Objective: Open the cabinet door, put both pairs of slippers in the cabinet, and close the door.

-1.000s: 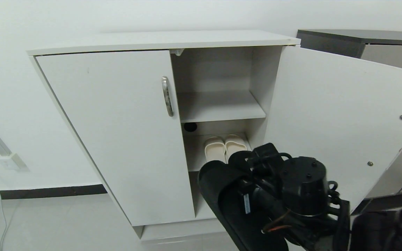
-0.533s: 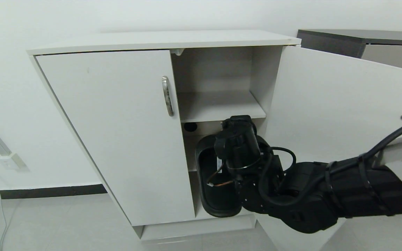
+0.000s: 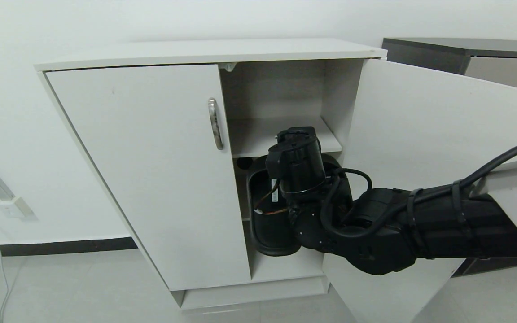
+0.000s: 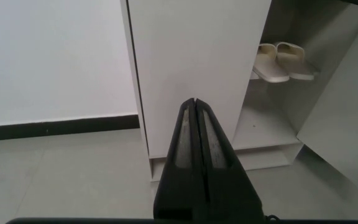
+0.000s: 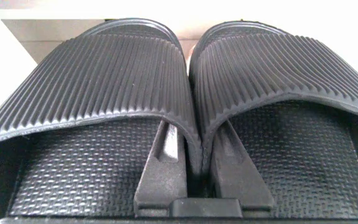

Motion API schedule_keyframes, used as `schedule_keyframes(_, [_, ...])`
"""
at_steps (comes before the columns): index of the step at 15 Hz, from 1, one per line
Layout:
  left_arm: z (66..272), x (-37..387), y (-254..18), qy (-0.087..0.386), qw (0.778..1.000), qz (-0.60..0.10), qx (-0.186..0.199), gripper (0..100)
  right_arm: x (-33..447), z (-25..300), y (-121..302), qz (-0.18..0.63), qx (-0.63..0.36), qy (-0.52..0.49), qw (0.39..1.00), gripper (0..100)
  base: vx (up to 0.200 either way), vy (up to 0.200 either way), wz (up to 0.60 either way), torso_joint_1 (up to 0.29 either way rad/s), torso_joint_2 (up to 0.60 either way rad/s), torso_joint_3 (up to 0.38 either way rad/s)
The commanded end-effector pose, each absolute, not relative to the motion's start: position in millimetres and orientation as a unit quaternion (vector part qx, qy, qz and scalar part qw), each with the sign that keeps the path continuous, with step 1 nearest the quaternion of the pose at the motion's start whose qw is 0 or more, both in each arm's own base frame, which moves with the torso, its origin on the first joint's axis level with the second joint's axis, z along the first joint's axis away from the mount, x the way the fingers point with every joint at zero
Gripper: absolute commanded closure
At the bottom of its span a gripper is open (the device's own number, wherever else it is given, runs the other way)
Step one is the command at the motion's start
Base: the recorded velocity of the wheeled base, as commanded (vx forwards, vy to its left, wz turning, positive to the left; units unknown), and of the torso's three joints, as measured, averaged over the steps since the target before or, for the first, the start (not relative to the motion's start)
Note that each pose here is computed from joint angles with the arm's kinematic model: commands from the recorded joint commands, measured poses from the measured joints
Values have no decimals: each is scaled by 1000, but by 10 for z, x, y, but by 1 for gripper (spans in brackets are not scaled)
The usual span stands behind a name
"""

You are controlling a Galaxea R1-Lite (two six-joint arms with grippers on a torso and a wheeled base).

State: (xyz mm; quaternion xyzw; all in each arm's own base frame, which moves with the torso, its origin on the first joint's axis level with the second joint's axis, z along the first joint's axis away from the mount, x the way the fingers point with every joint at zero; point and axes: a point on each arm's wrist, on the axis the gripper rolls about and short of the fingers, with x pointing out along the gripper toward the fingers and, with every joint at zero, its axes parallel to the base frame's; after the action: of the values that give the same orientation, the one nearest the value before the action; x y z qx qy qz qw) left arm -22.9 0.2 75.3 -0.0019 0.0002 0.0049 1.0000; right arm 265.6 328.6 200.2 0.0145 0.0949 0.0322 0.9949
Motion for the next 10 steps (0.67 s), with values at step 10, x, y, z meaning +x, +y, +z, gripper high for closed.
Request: schedule_keyframes(10, [753, -228, 2, 1, 1000, 5, -2, 100, 2639, 2170, 3244, 37, 12, 66, 997, 100, 0, 0, 0, 0, 0, 0])
